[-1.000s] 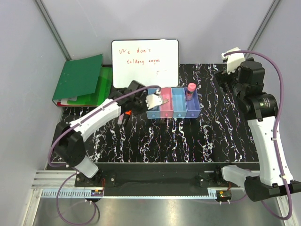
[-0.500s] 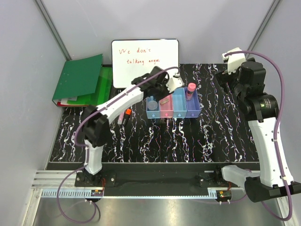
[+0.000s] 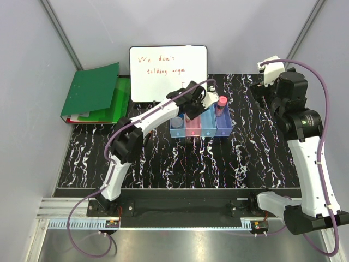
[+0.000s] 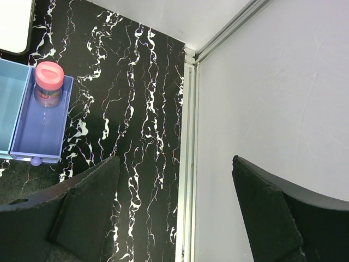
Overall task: Sort the stationery into containers
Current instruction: Place the pen in the storage box.
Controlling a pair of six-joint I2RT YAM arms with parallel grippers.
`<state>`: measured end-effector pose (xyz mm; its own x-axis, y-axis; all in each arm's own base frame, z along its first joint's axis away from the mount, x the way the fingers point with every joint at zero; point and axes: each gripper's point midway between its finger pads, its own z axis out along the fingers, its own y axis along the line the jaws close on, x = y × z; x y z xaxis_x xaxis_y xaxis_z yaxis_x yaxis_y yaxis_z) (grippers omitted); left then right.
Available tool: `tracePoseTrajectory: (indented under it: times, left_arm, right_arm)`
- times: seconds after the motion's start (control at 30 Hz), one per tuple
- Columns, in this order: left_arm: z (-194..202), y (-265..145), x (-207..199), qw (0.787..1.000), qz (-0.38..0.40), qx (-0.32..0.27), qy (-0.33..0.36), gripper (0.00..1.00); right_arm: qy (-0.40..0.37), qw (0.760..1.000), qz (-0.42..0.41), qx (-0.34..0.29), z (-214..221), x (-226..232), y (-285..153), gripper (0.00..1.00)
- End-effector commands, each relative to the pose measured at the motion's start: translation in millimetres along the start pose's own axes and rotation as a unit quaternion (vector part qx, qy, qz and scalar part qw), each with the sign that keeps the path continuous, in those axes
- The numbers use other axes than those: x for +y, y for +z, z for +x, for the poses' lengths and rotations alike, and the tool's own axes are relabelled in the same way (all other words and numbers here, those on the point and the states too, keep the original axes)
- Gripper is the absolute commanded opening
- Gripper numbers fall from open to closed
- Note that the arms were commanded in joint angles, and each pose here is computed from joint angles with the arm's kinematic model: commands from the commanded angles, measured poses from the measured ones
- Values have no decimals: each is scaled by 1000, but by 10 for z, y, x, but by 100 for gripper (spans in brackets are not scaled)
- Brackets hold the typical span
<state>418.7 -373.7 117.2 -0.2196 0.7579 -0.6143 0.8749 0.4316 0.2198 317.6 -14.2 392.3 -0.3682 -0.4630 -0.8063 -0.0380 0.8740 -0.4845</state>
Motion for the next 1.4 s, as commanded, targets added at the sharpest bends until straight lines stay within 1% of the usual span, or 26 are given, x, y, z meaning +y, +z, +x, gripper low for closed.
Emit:
tracePoseTrajectory:
  times: [0.0,0.2,0.23,0.33,0.53,0.6,0.67,0.7,0.77,0.8,0.93,1.0,1.23,1.37]
  left_arm:
    - [-187,36,218,998,-42,-36,-28,0]
    - [-70,181,241,997,-54,-25,-44,0]
    - [-47,181,294,996,-70,-20,-47,0]
    - [51,217,350,995,-84,-7,-54,0]
    - [201,259,361,994,-90,10,-69,1]
    - [218,267,350,993,-89,12,-72,9]
    - [245,263,374,992,-98,17,-73,11]
    - [254,263,376,992,-100,19,-76,14]
    - [306,270,375,991,-102,25,-78,26]
    - [304,255,379,991,-103,25,-81,37]
    - [313,229,363,991,-102,23,-81,50]
    - [303,220,362,991,-102,20,-82,60]
    - [178,117,389,991,-105,-1,-88,61]
    - [-39,-47,420,990,-106,-41,-83,61]
  right_arm:
    - [10,1000,18,-17,-61,-90,-60,91]
    - [11,1000,16,-19,-59,-83,-67,92]
    - [11,1000,16,-18,-54,-83,-66,92]
    - [10,1000,16,-19,-55,-82,-75,92]
    - [10,1000,11,-19,-45,-58,-62,92]
    - [11,1000,12,-19,-48,-61,-62,92]
    - [10,1000,12,-18,-47,-61,-59,92]
    - [10,1000,13,-17,-44,-63,-55,92]
    - [10,1000,13,-18,-45,-66,-60,92]
    - [9,1000,13,-17,-40,-63,-57,93]
    - [8,1000,13,-16,-30,-55,-48,93]
    - [7,1000,13,-15,-21,-55,-48,93]
    - [7,1000,14,-13,-11,-57,-42,93]
    - [8,1000,12,-12,8,-38,-42,93]
